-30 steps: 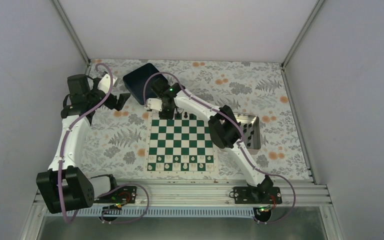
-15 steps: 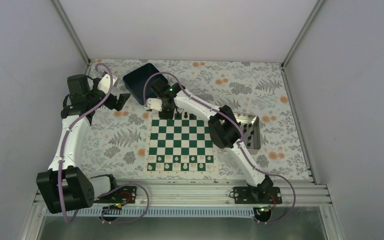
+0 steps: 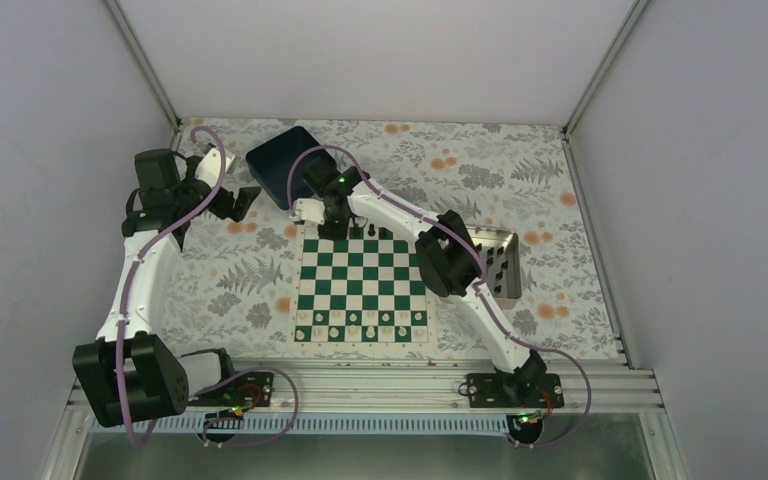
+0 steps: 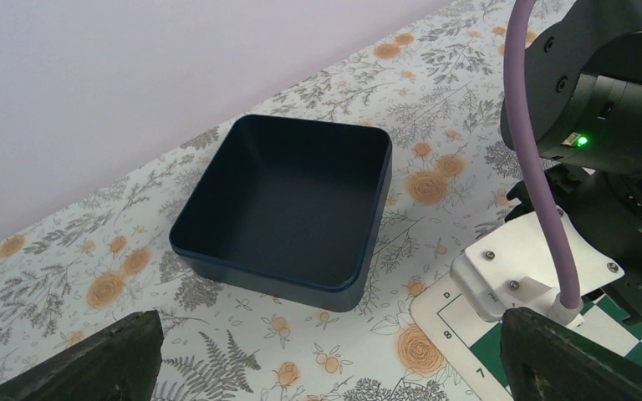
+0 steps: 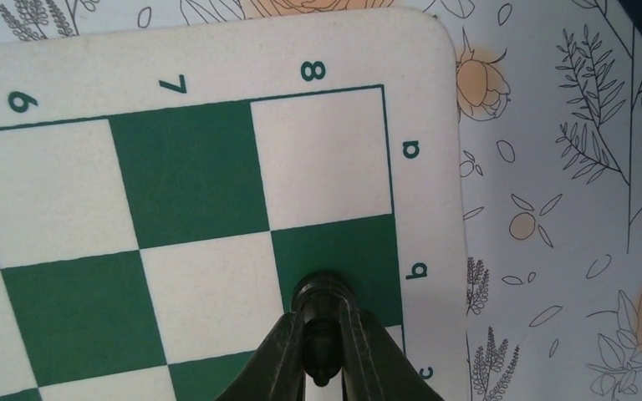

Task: Set up the chess pieces on the board
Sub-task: Place the chess piece on the chessboard.

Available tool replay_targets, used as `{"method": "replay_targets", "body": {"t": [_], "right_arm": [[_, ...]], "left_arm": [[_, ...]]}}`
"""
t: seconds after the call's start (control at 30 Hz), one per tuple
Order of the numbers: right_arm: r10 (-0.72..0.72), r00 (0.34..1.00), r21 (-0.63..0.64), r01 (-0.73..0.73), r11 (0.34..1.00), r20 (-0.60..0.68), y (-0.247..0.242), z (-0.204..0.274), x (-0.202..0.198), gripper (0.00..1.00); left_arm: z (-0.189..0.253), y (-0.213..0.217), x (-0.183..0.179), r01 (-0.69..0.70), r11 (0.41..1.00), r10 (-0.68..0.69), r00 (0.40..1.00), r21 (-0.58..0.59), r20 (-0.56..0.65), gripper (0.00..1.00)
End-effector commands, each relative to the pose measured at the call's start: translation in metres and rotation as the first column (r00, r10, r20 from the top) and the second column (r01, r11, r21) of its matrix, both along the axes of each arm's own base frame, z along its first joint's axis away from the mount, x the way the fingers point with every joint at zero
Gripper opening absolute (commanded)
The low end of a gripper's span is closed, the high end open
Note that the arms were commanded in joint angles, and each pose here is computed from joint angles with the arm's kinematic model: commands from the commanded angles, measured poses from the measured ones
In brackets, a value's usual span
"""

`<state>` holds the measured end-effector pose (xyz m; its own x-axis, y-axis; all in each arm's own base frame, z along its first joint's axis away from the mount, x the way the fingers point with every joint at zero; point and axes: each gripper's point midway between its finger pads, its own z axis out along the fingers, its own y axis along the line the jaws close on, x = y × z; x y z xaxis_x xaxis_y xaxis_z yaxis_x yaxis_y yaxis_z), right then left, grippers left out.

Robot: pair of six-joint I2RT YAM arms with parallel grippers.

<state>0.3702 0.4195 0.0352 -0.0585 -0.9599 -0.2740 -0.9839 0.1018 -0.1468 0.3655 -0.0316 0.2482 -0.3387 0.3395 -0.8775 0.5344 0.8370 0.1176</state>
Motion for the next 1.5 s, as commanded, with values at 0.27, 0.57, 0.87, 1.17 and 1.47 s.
{"method": "replay_targets", "body": {"t": [0.27, 0.57, 0.87, 1.17, 1.47], "right_arm": [[-0.014, 1.0, 0.024, 0.013, 1.0, 0.023, 0.009, 0.004, 0.002, 0.36], [-0.018, 1.0, 0.021, 0.017, 1.0, 0.022, 0.007, 0.005, 0.002, 0.38], [-0.015, 1.0, 0.018, 0.014, 1.0, 0.02, 0.007, 0.004, 0.002, 0.31], [-0.017, 1.0, 0.011, 0.017, 1.0, 0.018, 0.004, 0.005, 0.002, 0.14], [-0.039, 0.999, 0.009, 0.039, 0.999, 0.023, -0.014, 0.022, 0.007, 0.09]], "left_arm": [[-0.001, -0.001, -0.001, 0.011, 1.0, -0.011, 1.0, -0.008, 0.003, 1.0], [-0.001, 0.0, -0.001, 0.011, 1.0, -0.011, 1.0, -0.007, 0.007, 1.0], [-0.001, 0.0, -0.001, 0.012, 1.0, -0.012, 1.0, -0.009, 0.005, 1.0], [-0.001, 0.0, -0.002, 0.014, 1.0, -0.014, 1.0, -0.01, 0.005, 1.0], [-0.001, 0.0, -0.002, 0.015, 1.0, -0.015, 1.0, -0.012, 0.002, 1.0]]}}
